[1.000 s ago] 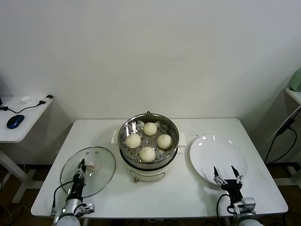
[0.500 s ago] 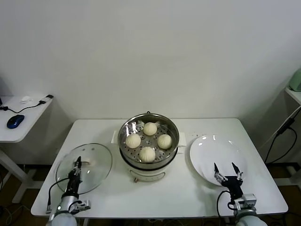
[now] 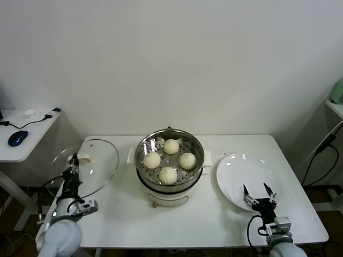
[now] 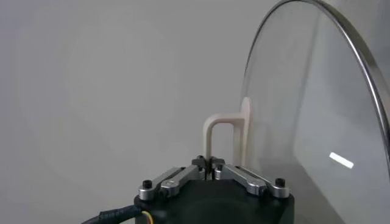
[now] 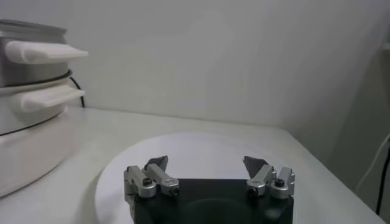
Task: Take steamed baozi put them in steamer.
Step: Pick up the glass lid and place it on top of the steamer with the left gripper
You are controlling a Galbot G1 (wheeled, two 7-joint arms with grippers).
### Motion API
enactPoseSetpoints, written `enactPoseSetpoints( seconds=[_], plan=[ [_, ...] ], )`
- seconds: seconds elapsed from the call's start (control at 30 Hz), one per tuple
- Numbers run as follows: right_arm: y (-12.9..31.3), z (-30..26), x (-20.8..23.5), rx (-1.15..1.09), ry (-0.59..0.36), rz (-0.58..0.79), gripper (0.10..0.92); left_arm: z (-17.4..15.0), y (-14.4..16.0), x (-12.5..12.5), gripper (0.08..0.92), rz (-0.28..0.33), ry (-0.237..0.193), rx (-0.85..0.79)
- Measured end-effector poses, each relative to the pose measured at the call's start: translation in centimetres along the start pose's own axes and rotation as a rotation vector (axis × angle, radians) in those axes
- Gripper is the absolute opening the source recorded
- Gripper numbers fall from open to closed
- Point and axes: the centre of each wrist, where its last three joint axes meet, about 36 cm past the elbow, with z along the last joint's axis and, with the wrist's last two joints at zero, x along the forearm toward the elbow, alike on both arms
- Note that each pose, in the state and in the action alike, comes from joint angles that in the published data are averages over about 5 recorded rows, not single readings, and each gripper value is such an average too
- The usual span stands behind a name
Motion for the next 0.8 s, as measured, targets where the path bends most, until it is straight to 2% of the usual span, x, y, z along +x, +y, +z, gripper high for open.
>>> enactPoseSetpoints(
  seconds=[0.13,0.27,0.8],
  plan=[
    [0.0,-0.2,0.3,0.016,-0.001,-0.005,0.823,-2.8,2.6,0.3,0.13,-0.016,-0.005,0.007],
    [0.0,-0.2,0.4,0.027,-0.003,-0.011,0.823,-6.1,3.9,1.1,0.13,-0.012,-0.025,0.014],
    [-0.1,0.7,1.0,0.041,-0.015,-0.032,0.823,-22.2,4.9,4.3,0.13,0.015,-0.123,0.097]
  ],
)
